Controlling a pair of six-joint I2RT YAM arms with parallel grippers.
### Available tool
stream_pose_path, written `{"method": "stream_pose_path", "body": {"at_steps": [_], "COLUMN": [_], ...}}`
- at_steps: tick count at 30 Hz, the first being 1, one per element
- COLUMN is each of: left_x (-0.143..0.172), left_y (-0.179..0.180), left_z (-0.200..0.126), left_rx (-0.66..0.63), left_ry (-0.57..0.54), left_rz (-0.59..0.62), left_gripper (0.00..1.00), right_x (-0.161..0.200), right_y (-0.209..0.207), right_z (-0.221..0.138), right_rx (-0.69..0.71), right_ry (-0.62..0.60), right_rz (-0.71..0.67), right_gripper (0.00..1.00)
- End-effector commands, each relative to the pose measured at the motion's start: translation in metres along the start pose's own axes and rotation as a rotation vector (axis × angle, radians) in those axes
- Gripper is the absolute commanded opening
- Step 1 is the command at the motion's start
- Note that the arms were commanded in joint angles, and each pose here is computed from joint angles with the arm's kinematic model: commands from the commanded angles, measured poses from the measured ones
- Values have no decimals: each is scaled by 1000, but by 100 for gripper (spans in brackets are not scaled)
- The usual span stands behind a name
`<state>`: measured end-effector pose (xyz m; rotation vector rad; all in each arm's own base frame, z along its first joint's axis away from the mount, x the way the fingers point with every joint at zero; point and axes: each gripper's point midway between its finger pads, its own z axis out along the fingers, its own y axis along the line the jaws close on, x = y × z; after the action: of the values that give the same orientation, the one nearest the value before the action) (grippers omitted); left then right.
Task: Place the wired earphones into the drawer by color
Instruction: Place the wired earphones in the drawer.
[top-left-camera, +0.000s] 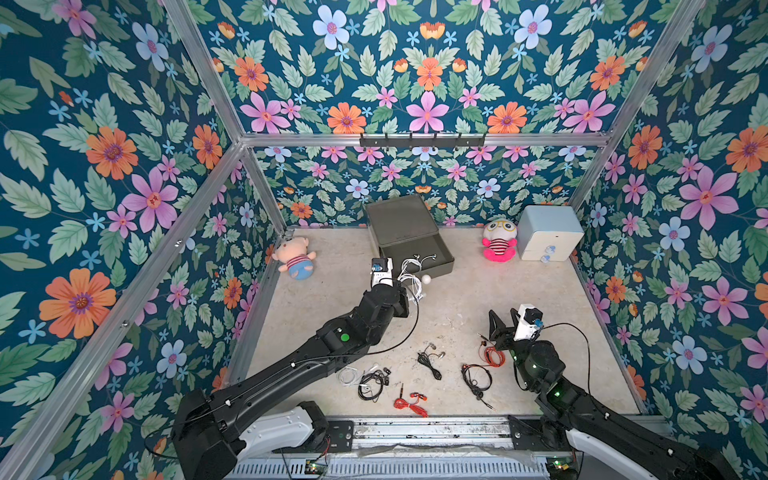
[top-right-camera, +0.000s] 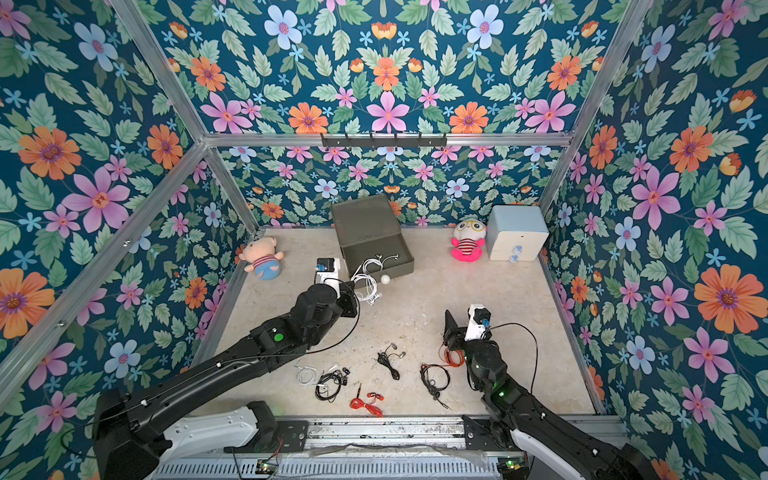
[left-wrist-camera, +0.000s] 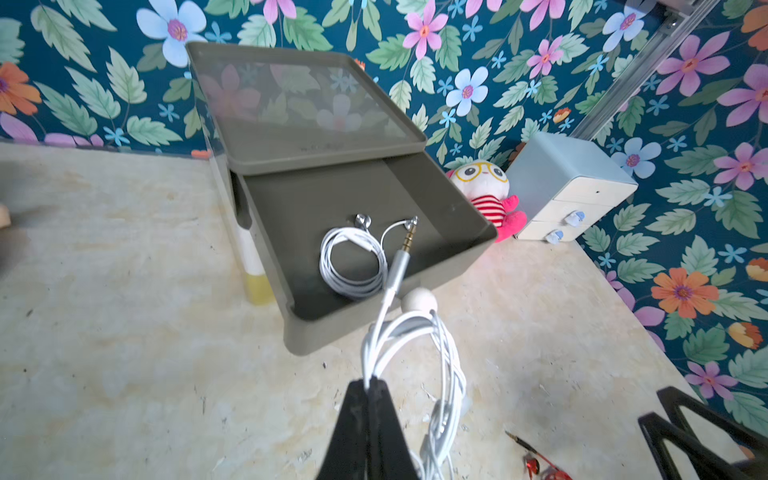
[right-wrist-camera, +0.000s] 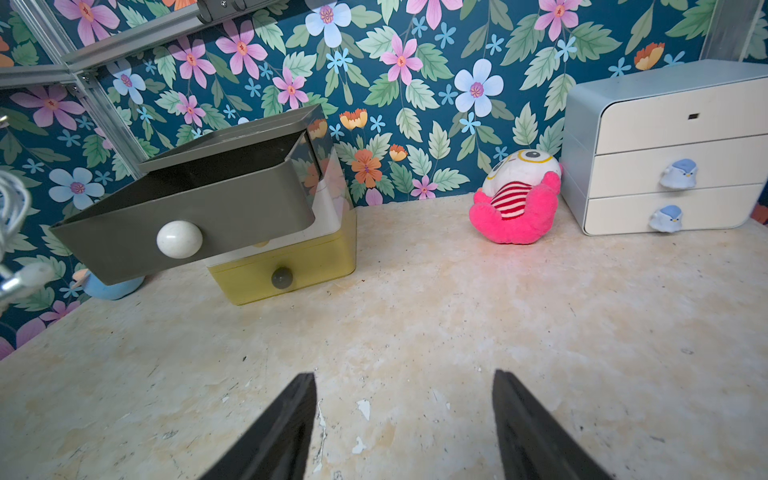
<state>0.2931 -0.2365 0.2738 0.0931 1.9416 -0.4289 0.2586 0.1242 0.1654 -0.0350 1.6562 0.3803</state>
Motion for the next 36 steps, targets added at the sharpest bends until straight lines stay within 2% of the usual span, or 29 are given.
{"method": "stream_pose_path", "body": {"at_steps": [1,14,28,36], "left_x": [-25,-65,-49,-43], "left_y": [-6,14,13,10], "left_z": [7,64,108,115], "left_rx": [22,54,69,79], "left_ry": [-53,-96,-27,-6], "left_rz": [45,14,21,19], "left_gripper": [0,0,0,0], "right_x": [-6,-8,-7,-6], "right_y": [2,0,1,1], "right_z": [0,-1,-1,-1], "right_rx": [-5,1,-3,-2], "right_ry": [-22,-27,-24,-23], "right_rz": [9,6,1,-1], "right_gripper": [72,72,72,72]}}
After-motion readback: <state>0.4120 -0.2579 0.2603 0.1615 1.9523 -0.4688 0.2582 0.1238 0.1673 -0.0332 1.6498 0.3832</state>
